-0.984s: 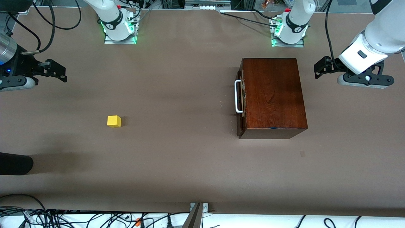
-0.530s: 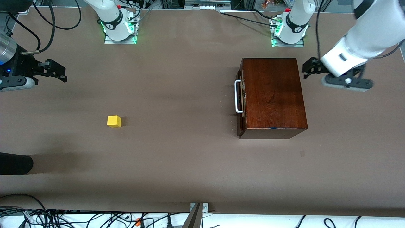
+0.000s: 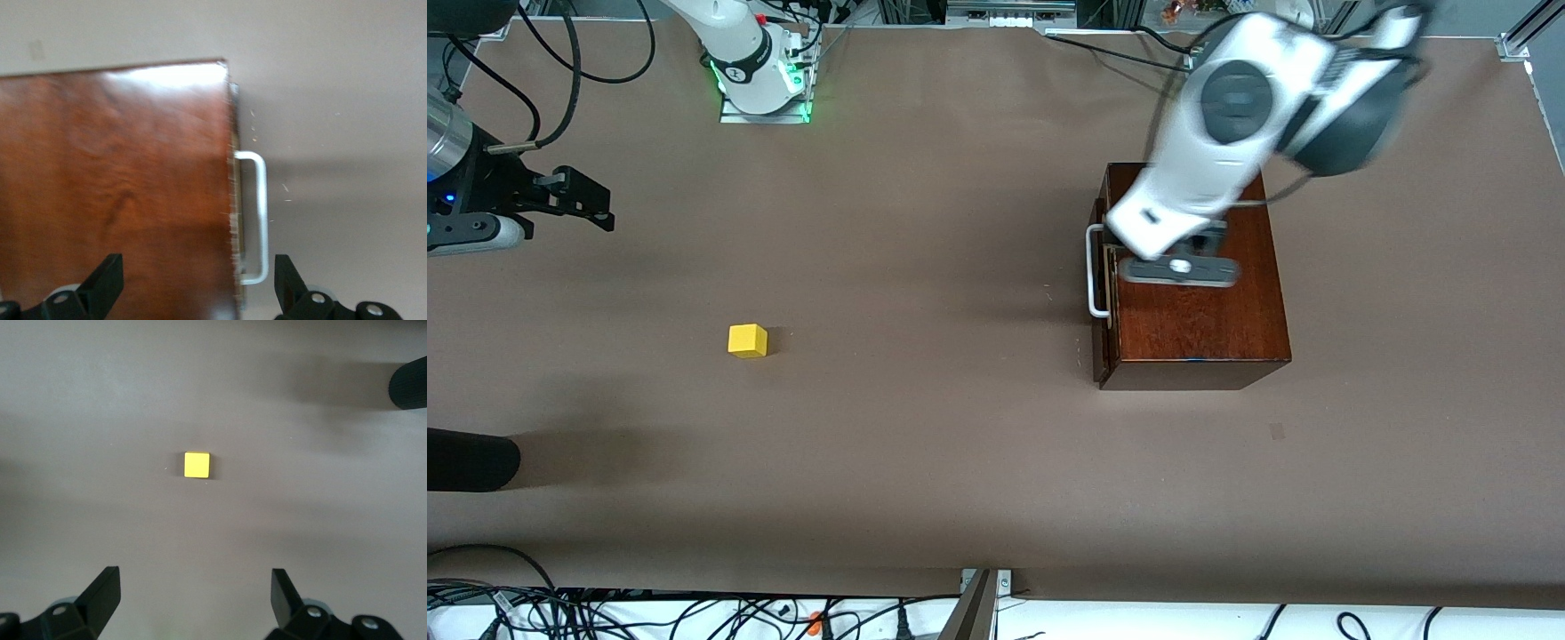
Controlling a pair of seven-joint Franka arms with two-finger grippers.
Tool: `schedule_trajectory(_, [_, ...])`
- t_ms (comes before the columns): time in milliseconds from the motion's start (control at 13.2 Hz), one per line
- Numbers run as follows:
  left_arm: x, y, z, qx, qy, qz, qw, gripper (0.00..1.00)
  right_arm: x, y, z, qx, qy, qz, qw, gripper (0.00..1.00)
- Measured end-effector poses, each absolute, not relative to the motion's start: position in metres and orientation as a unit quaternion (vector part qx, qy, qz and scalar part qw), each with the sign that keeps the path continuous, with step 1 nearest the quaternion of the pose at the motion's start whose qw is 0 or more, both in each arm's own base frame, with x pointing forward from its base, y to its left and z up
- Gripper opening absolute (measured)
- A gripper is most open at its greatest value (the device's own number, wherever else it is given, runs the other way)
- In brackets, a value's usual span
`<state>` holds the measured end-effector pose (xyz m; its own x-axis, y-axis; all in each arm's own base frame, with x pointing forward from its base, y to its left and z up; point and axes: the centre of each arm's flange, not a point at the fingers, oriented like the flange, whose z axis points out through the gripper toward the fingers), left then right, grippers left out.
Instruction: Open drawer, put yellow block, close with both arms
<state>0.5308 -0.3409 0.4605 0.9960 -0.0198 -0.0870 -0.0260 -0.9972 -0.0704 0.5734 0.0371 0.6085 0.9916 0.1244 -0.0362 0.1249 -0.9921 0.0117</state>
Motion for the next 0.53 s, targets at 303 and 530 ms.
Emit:
schedule_trajectory(303, [0.519,-0.395,0.4,-0.997,-0.013,0.011,0.081,1.0,0.573,0.037,0.609,0.998,0.062,-0.018,0.007,1.0])
schedule_trajectory(530, [0.516,-0.407,0.359,-0.994,-0.015,0.013,0.11,1.0,0.573,0.037,0.609,0.998,0.062,-0.018,0.007,1.0])
